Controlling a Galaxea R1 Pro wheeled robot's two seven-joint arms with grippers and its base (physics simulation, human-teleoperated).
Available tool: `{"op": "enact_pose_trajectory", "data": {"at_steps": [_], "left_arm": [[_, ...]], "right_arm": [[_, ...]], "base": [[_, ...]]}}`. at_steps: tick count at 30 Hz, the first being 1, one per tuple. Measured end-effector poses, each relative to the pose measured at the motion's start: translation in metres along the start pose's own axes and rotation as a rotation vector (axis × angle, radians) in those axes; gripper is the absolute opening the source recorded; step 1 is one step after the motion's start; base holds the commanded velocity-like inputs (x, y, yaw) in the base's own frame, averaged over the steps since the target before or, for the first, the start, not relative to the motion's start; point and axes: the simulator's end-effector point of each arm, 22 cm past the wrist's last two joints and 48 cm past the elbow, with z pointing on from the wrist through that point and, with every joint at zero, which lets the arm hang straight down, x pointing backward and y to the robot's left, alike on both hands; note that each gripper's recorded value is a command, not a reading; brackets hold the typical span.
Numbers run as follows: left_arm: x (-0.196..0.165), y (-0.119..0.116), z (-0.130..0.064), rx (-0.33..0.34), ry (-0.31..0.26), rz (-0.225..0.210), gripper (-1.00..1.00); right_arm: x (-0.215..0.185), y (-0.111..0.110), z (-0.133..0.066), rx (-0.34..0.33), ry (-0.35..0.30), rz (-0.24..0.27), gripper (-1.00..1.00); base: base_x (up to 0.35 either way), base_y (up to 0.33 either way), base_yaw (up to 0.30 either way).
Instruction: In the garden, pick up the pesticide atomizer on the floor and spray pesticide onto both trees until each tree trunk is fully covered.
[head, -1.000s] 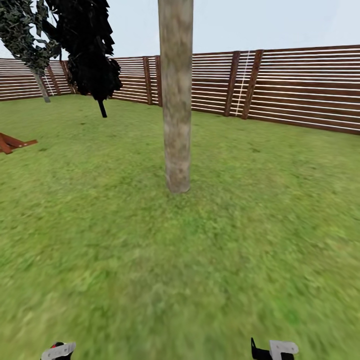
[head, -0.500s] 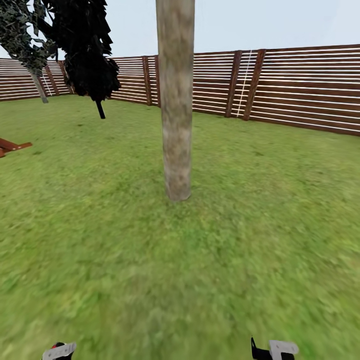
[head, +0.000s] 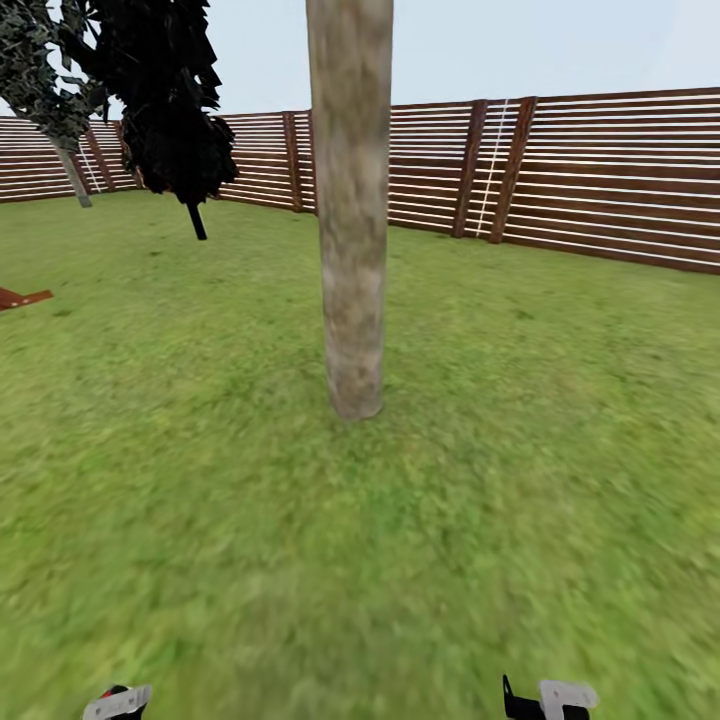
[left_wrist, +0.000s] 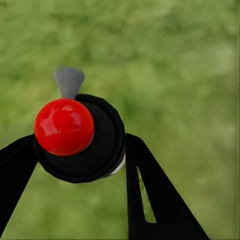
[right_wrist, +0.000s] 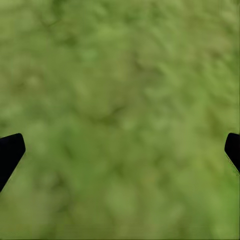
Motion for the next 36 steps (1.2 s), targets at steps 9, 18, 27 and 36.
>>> {"op": "enact_pose_trajectory", "data": {"at_steps": [9, 18, 27, 36], "left_arm": [[-0.015, -0.004, 0.005, 0.03, -0.025, 0.015, -1.0], [-0.067, -0.098, 0.013, 0.503, -0.064, 0.37, -1.0], [-0.091, -0.18, -0.027, 1.1, 0.228, 0.782, -1.0], [-0.135, -0.185, -0.026, 1.122, 0.281, 0.843, -1.0]], "right_arm": [[-0.009, -0.005, 0.003, 0.009, -0.02, -0.001, 1.0], [-0.095, 0.04, 0.022, -0.203, -0.209, -0.412, 1.0], [-0.154, 0.182, -0.003, -0.941, -0.125, -0.714, 1.0], [-0.184, 0.243, -0.035, -1.107, -0.145, -0.731, -1.0]], "base": [[0.343, -0.016, -0.104], [0.342, -0.082, -0.002], [0.323, -0.081, 0.0], [0.026, -0.005, 0.0]]}}
